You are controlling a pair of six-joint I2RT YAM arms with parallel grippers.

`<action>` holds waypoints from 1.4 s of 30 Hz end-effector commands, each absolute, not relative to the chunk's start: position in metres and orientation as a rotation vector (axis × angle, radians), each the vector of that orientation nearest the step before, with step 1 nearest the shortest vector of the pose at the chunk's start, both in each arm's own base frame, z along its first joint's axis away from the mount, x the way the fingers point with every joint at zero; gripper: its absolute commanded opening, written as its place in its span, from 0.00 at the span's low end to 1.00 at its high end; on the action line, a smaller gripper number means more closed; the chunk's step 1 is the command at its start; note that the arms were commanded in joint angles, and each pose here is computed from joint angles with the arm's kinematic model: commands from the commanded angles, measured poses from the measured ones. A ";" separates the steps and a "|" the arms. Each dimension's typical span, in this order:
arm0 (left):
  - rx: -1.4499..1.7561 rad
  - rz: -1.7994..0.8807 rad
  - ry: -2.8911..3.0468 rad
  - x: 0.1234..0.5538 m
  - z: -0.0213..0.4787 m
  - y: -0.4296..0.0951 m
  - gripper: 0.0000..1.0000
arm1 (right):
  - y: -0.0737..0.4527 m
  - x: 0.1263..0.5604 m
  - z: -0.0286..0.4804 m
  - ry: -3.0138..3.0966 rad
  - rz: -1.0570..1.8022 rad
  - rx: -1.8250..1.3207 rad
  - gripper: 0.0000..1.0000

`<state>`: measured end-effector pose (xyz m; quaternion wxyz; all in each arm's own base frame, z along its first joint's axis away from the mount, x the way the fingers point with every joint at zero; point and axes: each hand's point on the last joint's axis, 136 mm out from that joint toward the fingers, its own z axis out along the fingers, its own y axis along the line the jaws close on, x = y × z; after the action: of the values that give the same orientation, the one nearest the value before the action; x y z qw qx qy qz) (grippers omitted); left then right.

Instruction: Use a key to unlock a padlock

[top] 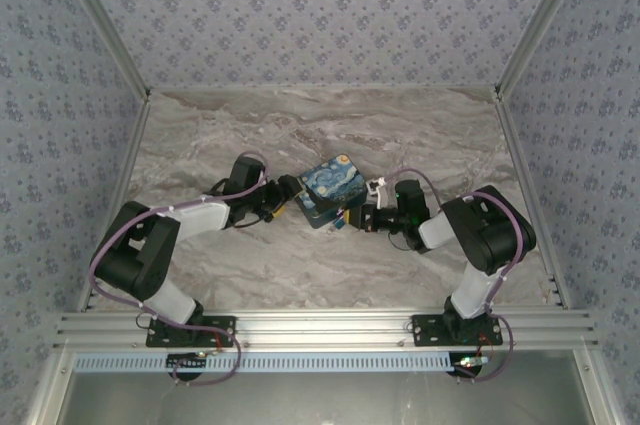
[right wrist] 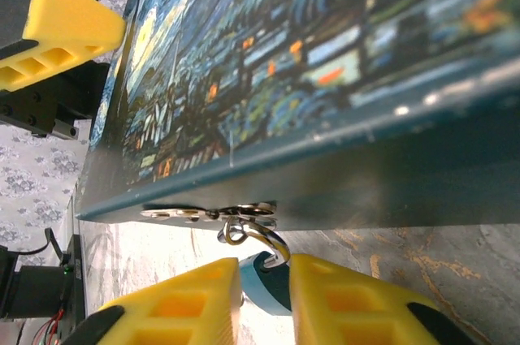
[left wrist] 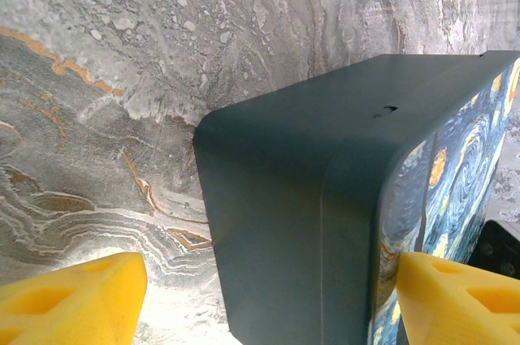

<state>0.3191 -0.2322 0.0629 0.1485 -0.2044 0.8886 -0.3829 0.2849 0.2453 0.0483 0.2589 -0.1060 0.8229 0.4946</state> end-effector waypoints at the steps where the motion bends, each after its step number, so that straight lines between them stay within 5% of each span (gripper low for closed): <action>1: -0.739 -0.889 2.730 0.288 0.011 -0.205 0.79 | 0.249 0.284 0.052 2.203 1.340 -0.314 0.28; 14: -0.736 -0.895 2.726 0.288 0.013 -0.205 0.79 | 0.253 0.293 0.038 2.219 1.333 -0.258 0.28; 26: -0.742 -0.888 2.723 0.288 0.012 -0.203 0.79 | 0.242 0.295 0.039 2.209 1.306 -0.190 0.05; 42: -0.748 -0.887 2.725 0.289 0.011 -0.203 0.79 | 0.225 0.313 0.066 2.152 1.299 -0.058 0.02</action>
<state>0.3191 -0.2322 0.0629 0.1467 -0.2087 0.8876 -0.3836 0.3022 0.2279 0.0542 0.2958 -0.0418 0.8197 0.4887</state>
